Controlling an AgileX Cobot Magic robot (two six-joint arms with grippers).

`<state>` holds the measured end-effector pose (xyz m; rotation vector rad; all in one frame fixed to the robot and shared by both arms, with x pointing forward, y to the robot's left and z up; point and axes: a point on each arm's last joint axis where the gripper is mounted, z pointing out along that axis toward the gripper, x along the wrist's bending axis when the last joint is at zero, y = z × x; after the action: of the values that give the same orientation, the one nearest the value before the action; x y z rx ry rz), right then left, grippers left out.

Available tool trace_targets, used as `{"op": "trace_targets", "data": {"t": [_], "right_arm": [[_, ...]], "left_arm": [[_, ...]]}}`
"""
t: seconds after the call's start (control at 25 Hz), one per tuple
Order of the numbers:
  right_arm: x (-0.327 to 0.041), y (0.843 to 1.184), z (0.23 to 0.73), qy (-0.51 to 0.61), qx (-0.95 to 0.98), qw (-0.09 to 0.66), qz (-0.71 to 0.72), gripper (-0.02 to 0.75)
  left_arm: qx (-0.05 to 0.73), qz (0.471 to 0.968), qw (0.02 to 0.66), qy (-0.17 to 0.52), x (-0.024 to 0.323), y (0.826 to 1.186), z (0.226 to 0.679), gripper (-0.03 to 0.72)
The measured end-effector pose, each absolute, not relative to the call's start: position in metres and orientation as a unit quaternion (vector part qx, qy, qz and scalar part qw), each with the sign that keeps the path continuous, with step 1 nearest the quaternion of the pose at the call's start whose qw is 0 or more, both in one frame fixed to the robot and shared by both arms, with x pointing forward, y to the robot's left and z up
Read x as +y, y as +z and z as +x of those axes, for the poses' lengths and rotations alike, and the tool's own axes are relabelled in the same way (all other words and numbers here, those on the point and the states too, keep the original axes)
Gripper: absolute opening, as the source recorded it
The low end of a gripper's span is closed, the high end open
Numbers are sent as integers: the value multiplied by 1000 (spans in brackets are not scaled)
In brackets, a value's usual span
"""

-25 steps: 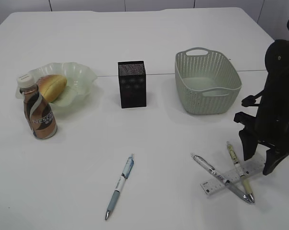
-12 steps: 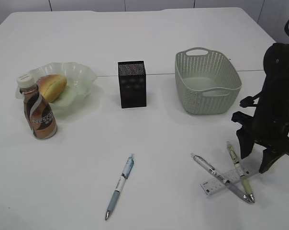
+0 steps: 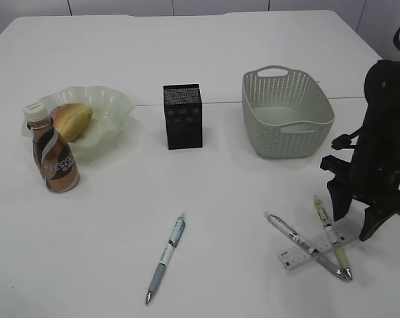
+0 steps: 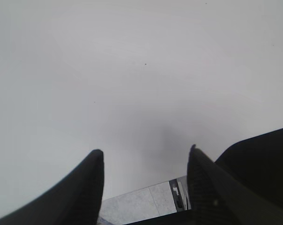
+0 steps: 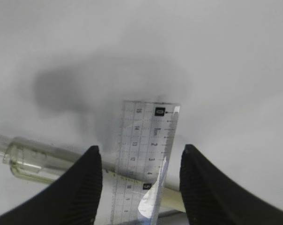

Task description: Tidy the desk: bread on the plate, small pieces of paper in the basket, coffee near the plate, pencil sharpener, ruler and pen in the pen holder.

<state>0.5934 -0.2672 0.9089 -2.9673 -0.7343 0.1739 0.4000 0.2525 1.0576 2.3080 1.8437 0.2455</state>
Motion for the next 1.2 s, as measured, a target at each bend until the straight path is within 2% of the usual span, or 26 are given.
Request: {"op": "trace_targets", "data": {"t": [0.24,0.52,1.08,1.2], "right_arm": [[-266,902,594,66,-238,46,-968,383],[-266,900,594,67,-239,47,-968,333],[-266,893,595,77,-240,52,-966,317],[-266,893,595,76,-250,53,-964,286]], "left_arm": [[620,776,89,83,252,1058,400,416],[619,775,90,83,252,1058,400,416],[619,775,92,85,252,1058,401,416],[619,775,93,85,252,1058,401,416]]}}
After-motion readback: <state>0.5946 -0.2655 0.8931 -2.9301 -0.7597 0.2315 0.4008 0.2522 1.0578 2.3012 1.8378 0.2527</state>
